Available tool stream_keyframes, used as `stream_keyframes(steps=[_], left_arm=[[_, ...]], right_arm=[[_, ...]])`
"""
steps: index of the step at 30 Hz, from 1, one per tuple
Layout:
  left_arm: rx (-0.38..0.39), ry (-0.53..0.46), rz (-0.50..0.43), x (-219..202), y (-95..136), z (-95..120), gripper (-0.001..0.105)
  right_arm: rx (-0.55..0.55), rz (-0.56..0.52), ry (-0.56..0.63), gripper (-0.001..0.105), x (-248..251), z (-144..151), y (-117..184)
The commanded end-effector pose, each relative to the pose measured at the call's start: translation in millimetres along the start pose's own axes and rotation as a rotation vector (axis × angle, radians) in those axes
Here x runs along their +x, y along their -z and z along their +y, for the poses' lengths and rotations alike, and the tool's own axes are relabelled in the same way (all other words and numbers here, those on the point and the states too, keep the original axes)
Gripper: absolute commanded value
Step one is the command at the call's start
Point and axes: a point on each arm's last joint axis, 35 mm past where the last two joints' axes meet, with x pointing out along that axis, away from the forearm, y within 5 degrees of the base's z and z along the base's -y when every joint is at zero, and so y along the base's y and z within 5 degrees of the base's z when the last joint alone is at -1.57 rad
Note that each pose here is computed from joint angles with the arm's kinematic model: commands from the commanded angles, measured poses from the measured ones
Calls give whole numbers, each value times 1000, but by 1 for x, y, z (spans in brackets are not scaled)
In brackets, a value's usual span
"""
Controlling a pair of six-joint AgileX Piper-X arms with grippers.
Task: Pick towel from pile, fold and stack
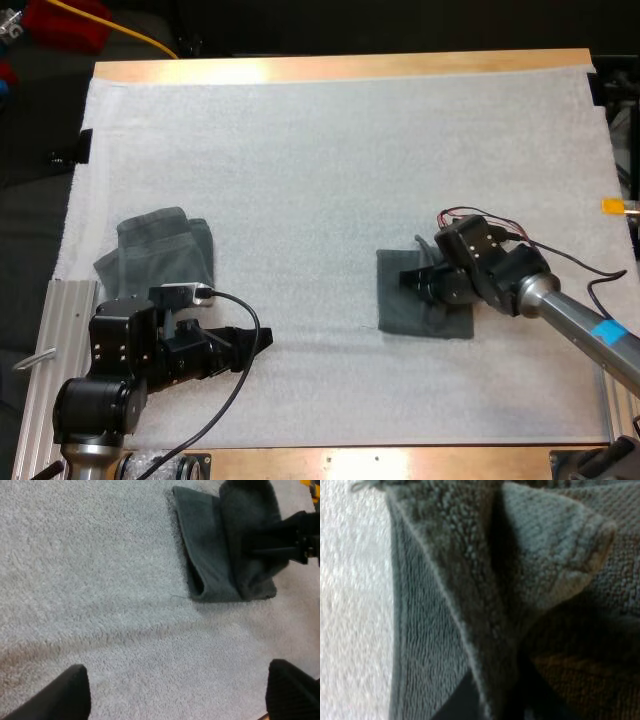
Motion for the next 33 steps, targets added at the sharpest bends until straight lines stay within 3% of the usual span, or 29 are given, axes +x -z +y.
stream_keyframes(steps=[1,4,7,12,15,28,33], left_arm=[[8,18,13,0,0,-2,70],[16,22,13,0,0,-2,70],[22,22,12,0,0,-2,70],[22,22,12,0,0,-2,70],[22,22,12,0,0,-2,70],[25,24,10,0,-1,-2,70],[26,24,8,0,-1,-2,70]], right_arm=[[14,10,-5,2,4,0,1],[23,41,-11,2,11,-1,3],[27,80,-63,8,16,0,5],[25,100,-139,44,17,3,5],[-4,97,-231,59,15,7,2],[-83,97,-500,59,3,19,-2],[-142,114,-654,59,1,35,-1]])
